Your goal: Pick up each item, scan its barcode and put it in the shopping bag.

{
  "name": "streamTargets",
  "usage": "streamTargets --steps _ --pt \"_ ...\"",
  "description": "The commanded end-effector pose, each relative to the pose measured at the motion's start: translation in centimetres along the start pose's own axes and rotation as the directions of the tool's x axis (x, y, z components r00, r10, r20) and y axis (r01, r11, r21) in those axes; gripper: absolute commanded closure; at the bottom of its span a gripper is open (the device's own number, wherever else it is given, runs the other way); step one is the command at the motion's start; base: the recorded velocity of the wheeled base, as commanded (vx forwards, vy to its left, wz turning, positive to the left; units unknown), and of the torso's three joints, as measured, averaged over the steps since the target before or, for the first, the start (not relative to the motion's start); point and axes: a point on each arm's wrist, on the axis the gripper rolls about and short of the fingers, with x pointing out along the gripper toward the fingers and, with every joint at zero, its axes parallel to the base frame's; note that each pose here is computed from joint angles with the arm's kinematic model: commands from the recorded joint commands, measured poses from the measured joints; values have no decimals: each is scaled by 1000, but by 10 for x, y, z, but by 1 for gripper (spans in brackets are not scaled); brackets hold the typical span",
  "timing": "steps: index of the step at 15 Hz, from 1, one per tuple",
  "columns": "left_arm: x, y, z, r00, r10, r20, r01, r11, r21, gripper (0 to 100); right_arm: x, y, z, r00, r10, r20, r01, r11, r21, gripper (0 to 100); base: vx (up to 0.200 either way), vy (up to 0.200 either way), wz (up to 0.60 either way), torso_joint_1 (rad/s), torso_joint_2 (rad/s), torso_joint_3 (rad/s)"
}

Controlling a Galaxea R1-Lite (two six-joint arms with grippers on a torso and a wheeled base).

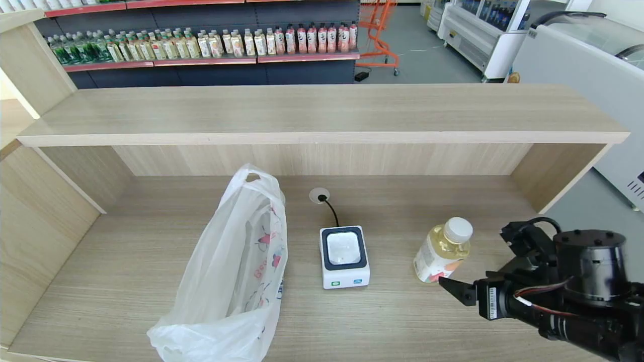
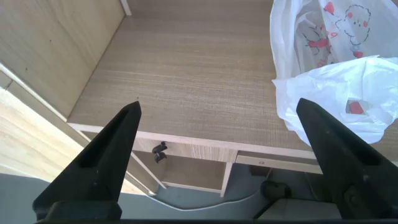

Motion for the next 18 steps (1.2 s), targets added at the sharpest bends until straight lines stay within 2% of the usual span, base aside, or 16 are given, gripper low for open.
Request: streamTargets --steps 1,5,9,18 --pt "0 0 0 1000 0 0 0 1000 0 0 25 14 -18 997 0 -74 -4 999 -47 0 0 0 0 0 0 0" --pt "0 0 0 1000 0 0 0 1000 0 0 46 28 -22 998 -62 14 62 996 -68 0 0 0 0 0 0 0" --pt "0 0 0 1000 0 0 0 1000 0 0 55 30 -15 993 -60 99 69 993 -91 0 0 0 0 0 0 0" --pt "0 0 0 1000 0 0 0 1000 0 0 78 28 -13 973 -58 224 97 982 -165 0 0 0 0 0 0 0"
